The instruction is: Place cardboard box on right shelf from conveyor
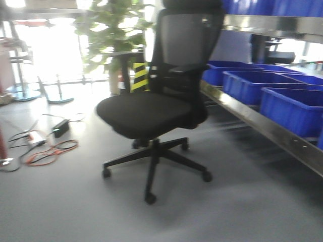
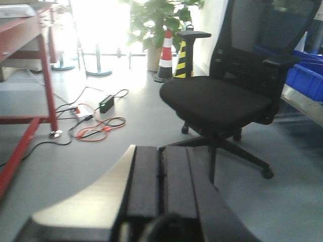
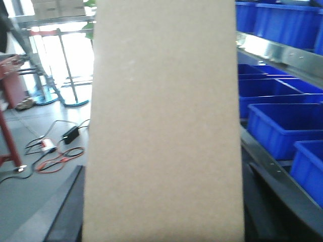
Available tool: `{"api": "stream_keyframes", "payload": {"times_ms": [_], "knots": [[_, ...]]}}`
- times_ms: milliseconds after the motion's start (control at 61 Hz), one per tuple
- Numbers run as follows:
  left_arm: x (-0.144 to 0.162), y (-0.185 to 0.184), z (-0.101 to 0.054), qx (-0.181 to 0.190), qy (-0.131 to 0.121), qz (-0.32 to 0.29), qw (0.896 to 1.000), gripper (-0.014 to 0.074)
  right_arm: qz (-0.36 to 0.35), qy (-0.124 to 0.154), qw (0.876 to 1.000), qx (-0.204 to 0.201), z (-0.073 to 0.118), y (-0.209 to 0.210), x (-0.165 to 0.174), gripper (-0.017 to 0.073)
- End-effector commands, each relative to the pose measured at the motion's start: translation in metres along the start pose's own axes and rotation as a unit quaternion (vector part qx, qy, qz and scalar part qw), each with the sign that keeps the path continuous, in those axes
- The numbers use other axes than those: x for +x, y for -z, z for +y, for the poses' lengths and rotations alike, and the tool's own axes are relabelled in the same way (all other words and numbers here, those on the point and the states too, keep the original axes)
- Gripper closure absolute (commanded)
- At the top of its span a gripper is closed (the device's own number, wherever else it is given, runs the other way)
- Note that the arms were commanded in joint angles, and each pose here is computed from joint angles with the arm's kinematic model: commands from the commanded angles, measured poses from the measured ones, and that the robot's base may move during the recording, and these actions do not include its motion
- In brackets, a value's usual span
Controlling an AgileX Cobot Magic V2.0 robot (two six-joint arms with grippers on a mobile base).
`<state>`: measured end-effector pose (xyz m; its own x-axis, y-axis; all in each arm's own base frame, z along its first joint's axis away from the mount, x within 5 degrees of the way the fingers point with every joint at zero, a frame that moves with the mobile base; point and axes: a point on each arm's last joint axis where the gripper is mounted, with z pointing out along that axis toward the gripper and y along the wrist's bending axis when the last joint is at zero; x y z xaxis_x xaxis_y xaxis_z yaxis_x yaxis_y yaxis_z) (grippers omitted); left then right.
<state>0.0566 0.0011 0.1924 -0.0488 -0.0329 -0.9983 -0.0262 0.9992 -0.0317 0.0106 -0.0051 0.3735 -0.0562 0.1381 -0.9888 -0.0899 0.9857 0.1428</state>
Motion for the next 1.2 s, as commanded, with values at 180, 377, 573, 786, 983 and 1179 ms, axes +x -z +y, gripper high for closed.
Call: {"api": "stream_keyframes", "payload": {"times_ms": [180, 377, 573, 786, 983, 1179], "knots": [[-0.0058, 0.001, 0.0014, -0.011, 0.003, -0.047, 0.999, 0.0709, -0.057, 0.009, 0.998, -0.007, 0.0027, 0.0006, -0.0165, 0.0335], [-0.0058, 0.001, 0.0016, -0.012, 0.003, -0.047, 0.999, 0.0709, -0.057, 0.009, 0.998, -0.007, 0.0027, 0.0006, -0.0165, 0.0335], [-0.0058, 0.001, 0.0016, -0.012, 0.003, -0.047, 0.999, 0.0709, -0.057, 0.009, 0.998, -0.007, 0.0027, 0.0006, -0.0165, 0.0335], [-0.0058, 0.001, 0.0016, -0.012, 0.003, -0.047, 0.999, 0.071, -0.057, 0.009, 0.998, -0.007, 0.0027, 0.0006, -0.0165, 0.0335], [-0.0058, 0.001, 0.0016, -0.012, 0.003, -0.047, 0.999, 0.071, -0.057, 0.009, 0.998, -0.007, 0.0027, 0.0006, -0.0165, 0.0335], [-0.0058, 0.001, 0.0016, -0.012, 0.003, -0.047, 0.999, 0.071, -0.057, 0.009, 0.998, -0.007, 0.0027, 0.0006, -0.0165, 0.0335]]}}
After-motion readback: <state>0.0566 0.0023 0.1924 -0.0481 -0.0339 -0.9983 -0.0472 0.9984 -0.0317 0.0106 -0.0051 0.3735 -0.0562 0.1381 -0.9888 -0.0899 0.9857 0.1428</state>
